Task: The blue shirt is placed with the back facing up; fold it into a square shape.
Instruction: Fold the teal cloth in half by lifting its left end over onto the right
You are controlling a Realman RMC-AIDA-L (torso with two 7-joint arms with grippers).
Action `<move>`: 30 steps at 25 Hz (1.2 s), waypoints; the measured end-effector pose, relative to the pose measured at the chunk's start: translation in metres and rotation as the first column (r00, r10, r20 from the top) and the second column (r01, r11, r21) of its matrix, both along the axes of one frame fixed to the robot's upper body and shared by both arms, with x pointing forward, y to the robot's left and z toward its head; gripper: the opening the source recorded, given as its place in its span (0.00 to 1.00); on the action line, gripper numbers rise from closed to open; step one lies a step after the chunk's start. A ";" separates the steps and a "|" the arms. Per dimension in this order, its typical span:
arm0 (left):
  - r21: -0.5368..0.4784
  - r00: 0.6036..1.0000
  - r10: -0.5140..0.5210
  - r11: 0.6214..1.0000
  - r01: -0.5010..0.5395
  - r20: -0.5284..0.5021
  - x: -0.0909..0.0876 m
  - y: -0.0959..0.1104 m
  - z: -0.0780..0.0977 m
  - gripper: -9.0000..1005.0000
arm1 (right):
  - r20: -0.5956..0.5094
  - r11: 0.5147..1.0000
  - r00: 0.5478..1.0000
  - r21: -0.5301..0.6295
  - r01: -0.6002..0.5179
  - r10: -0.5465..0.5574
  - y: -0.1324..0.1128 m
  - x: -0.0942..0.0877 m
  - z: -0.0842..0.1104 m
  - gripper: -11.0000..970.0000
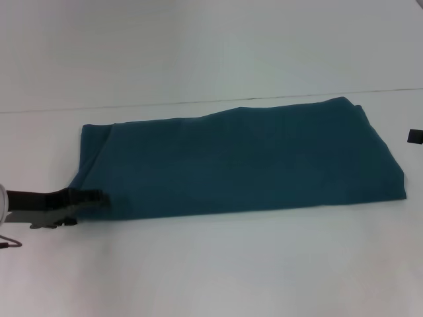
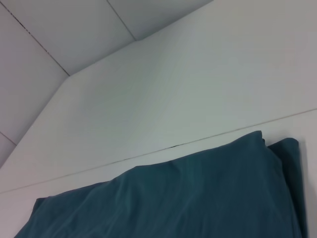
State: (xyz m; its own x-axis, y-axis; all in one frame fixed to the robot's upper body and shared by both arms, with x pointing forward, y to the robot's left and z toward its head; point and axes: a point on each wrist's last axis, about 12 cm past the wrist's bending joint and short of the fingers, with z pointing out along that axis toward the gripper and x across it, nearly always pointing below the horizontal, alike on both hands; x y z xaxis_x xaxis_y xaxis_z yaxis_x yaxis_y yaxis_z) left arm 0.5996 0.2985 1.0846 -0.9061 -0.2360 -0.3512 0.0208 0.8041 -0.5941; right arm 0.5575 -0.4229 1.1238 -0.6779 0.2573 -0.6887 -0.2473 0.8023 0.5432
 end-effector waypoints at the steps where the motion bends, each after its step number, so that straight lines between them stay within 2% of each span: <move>1: 0.000 1.000 -0.001 1.000 0.001 0.001 0.000 0.000 0.000 0.93 | 0.000 1.000 1.000 0.000 0.000 0.000 0.000 0.000 0.000 0.95; 21: 0.007 0.999 -0.021 1.000 0.020 0.029 0.009 -0.009 0.006 0.93 | 0.002 1.000 1.000 0.002 -0.001 0.001 0.000 0.001 0.001 0.95; 30: 0.055 0.996 -0.078 0.996 0.076 0.053 0.010 -0.014 0.004 0.93 | 0.011 1.000 1.000 0.008 0.002 -0.002 0.000 0.001 0.002 0.94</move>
